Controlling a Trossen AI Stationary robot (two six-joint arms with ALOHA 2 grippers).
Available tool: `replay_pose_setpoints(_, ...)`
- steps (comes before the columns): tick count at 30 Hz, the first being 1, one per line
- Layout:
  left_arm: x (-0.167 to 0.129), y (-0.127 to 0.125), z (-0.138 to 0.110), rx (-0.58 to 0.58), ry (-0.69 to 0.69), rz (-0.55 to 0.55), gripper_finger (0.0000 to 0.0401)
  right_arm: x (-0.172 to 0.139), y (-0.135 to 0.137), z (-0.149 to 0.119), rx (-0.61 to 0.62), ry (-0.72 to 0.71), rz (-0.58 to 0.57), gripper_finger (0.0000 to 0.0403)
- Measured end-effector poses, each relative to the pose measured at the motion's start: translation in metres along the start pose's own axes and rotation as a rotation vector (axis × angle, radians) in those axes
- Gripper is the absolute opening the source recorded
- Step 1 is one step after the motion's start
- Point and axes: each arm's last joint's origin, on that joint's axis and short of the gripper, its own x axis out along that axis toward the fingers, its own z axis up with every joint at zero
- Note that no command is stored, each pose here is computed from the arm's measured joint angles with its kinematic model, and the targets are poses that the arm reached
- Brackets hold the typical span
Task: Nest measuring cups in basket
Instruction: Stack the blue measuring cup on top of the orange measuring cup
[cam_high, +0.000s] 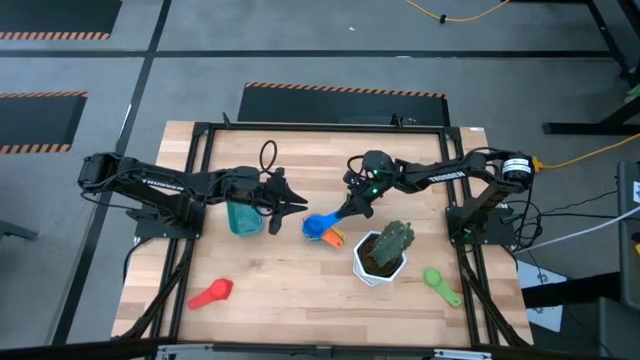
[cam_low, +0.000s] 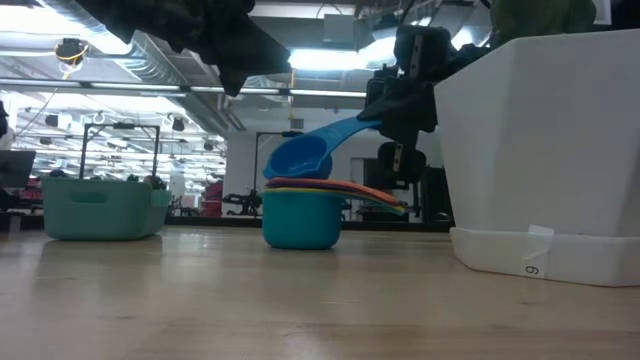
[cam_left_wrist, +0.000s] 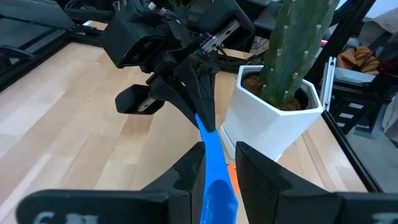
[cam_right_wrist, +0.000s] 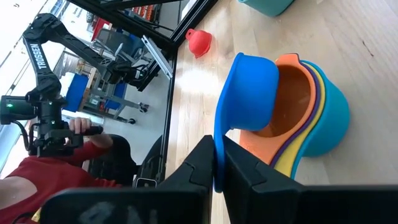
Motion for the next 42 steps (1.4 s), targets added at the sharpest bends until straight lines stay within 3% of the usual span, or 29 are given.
replay_pose_setpoints(19, 0.0, 0.0, 0.0, 0.008, -0.001, 0.006, 0.0081, 0.0, 0.0, 0.0, 0.012, -0.004, -0.004, 0.0025)
replay_pose_setpoints(22, 0.0, 0.0, 0.0, 0.008, -0.001, 0.006, 0.0081, -0.001, -0.005, 0.0, -0.077, -0.058, -0.134, 0.0026)
replay_pose_setpoints(24, 0.0, 0.0, 0.0, 0.008, -0.002, 0.006, 0.0081, -0.001, -0.009, -0.002, -0.025, -0.078, -0.218, 0.0026)
replay_pose_setpoints(27, 0.0, 0.0, 0.0, 0.007, -0.001, 0.006, 0.0081, -0.002, -0.012, -0.005, 0.099, -0.082, -0.254, 0.0026)
replay_pose_setpoints(42, 0.0, 0.0, 0.0, 0.007, -0.002, 0.006, 0.0081, -0.001, -0.007, -0.001, 0.016, -0.072, -0.174, 0.0025)
